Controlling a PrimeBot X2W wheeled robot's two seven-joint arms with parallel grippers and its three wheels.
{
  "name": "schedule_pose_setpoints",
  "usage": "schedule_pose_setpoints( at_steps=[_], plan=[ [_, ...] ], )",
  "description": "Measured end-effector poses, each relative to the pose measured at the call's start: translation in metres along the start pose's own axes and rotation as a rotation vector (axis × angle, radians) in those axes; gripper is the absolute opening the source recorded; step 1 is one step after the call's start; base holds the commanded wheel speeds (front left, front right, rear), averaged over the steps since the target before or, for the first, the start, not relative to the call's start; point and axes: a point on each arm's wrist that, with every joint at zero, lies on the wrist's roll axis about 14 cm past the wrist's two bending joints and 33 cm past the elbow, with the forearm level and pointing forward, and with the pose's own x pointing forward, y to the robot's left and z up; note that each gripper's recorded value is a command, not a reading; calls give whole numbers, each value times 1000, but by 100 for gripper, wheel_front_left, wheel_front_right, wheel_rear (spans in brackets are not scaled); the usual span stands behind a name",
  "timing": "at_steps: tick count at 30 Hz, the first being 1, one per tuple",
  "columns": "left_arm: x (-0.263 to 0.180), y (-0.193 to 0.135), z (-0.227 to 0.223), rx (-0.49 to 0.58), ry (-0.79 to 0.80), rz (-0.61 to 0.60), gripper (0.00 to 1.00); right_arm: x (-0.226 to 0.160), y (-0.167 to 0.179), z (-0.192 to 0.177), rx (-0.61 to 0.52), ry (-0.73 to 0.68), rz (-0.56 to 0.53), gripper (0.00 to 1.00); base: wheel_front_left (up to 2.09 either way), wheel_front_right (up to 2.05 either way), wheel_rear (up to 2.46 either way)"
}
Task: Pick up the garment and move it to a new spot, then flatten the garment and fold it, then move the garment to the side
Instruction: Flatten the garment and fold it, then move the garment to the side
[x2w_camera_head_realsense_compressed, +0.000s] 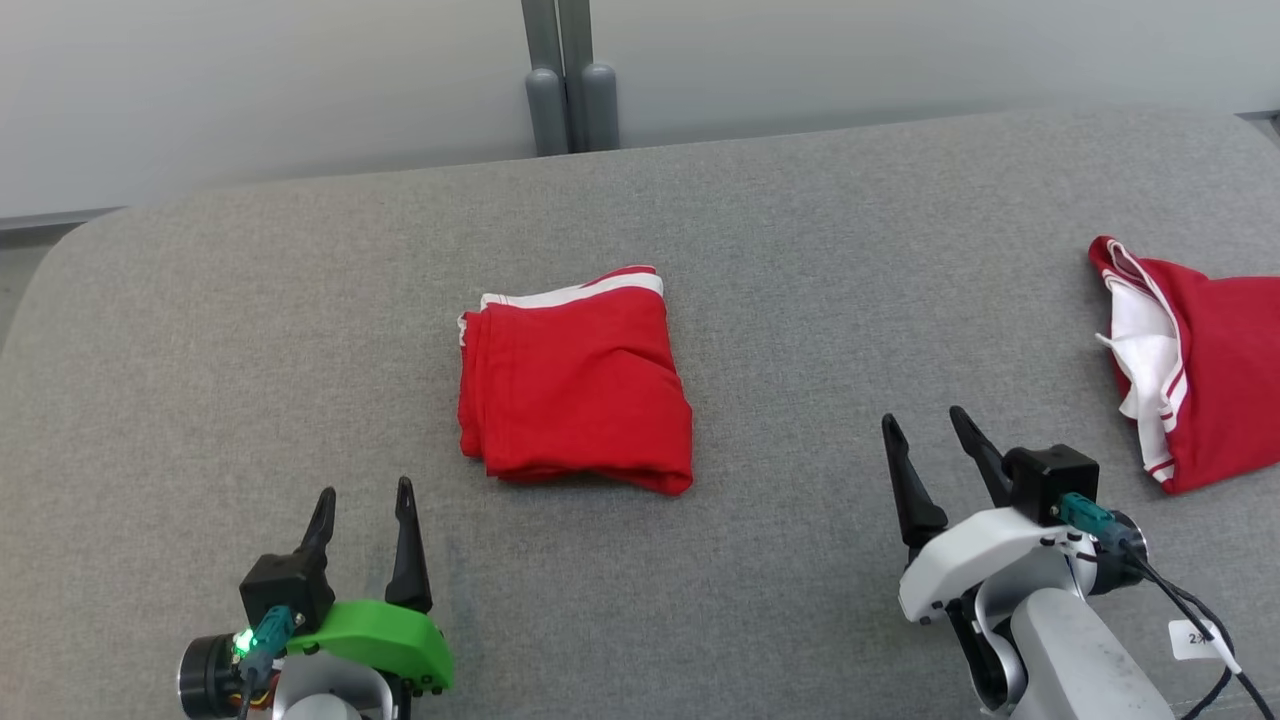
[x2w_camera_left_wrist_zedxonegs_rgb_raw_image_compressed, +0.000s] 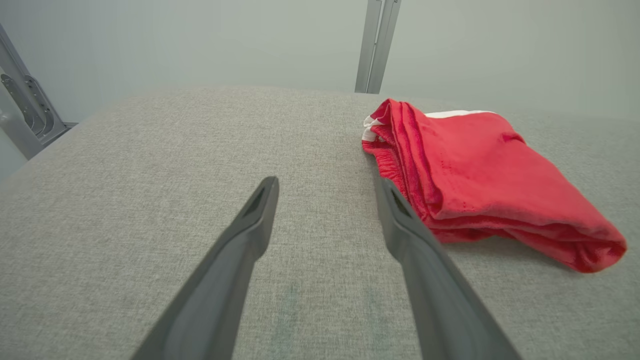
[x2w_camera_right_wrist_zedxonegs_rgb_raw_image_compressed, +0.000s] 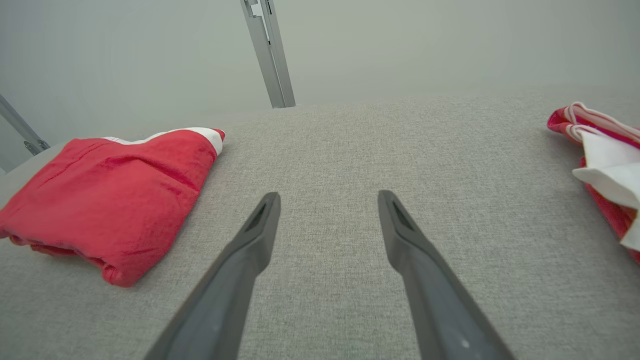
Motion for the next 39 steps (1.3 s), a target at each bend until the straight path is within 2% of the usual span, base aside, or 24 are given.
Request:
schedule_pose_setpoints(
  at_steps=[8, 16, 20, 26, 35, 39],
  plan=[
    [-10, 2, -1, 7, 0, 5, 100, -17, -6, -1, 16, -4, -26, 100, 0, 0, 0],
    [-13, 5, -4, 9, 9, 13, 100, -15, 0, -9, 22, 19, -9, 100, 0, 0, 0],
    [-15, 8, -7, 9, 15, 19, 100, -9, 13, -15, 27, 37, 31, 100, 0, 0, 0],
    [-17, 16, -9, 7, 22, 43, 100, 10, 51, -24, 65, 72, 138, 100, 0, 0, 0],
    [-23, 43, -11, 3, 28, 127, 100, 49, 98, -31, 55, 104, 278, 100, 0, 0, 0],
    [-28, 53, -14, 0, 36, 159, 100, 64, 109, -41, 69, 139, 301, 100, 0, 0, 0]
  ],
)
